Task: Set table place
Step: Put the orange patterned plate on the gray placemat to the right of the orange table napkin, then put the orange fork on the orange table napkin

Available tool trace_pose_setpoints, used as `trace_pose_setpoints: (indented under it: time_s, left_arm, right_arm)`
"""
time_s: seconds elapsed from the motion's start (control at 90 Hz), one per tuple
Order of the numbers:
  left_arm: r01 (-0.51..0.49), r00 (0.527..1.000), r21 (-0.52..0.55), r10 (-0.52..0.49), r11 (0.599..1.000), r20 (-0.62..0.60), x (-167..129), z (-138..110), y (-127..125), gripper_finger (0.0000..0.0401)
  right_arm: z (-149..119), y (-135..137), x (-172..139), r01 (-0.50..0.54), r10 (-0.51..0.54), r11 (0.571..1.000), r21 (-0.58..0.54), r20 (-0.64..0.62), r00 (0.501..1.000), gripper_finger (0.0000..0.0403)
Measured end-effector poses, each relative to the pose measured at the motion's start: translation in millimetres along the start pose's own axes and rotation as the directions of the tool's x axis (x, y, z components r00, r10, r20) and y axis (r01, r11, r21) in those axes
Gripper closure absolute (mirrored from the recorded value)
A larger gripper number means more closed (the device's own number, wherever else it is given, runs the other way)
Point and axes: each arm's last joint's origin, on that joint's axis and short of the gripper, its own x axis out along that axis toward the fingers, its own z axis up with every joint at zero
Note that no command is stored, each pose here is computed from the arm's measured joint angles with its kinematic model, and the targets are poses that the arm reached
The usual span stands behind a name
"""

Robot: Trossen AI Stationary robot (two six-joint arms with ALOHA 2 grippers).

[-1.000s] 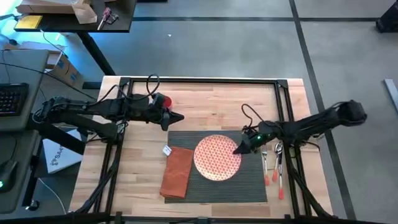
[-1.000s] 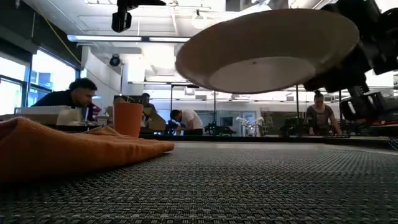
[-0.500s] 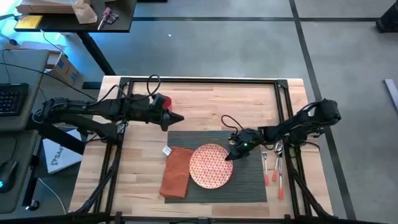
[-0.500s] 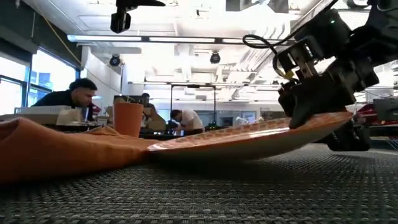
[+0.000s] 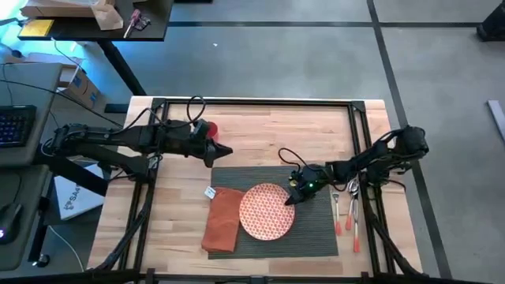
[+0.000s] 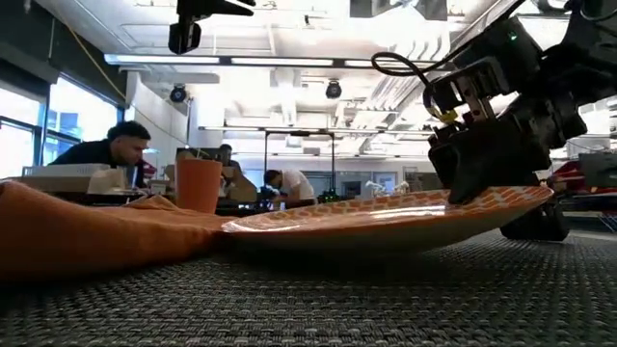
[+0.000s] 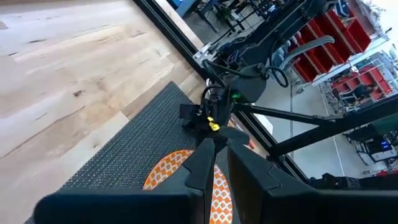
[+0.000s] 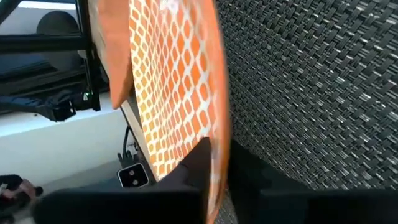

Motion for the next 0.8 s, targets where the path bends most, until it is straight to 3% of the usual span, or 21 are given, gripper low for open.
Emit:
trace_pose_setpoints:
  time_s: [0.189, 0.322, 0.622, 0.8]
  left_arm:
    - [0.000, 1.000, 0.001, 0.000, 1.000, 0.000, -0.1, 0.0, 0.0, 0.0371]
    - [0.000, 1.000, 0.002, 0.000, 1.000, 0.000, -0.1, 0.0, 0.0, 0.0371]
    - [0.008, 1.000, 0.002, -0.008, 1.000, -0.010, 0.0, -0.3, -0.2, 0.0371]
    - [0.024, 0.999, 0.026, -0.023, 0.999, -0.027, 0.0, -0.8, -0.5, 0.0371]
  right_arm:
    - [1.0, 1.3, 1.4, 0.024, -0.024, 1.000, 0.016, 0.001, 1.000, 0.0240]
    - [4.2, 8.4, 5.1, 0.096, -0.096, 0.995, -0.018, -0.018, 0.995, 0.0202]
    - [8.2, 49.1, -12.1, 0.366, -0.370, 0.928, -0.064, -0.068, 0.926, 0.0209]
    - [-2.7, 79.3, -49.1, 0.481, -0.476, 0.877, 0.010, -0.131, 0.870, 0.0215]
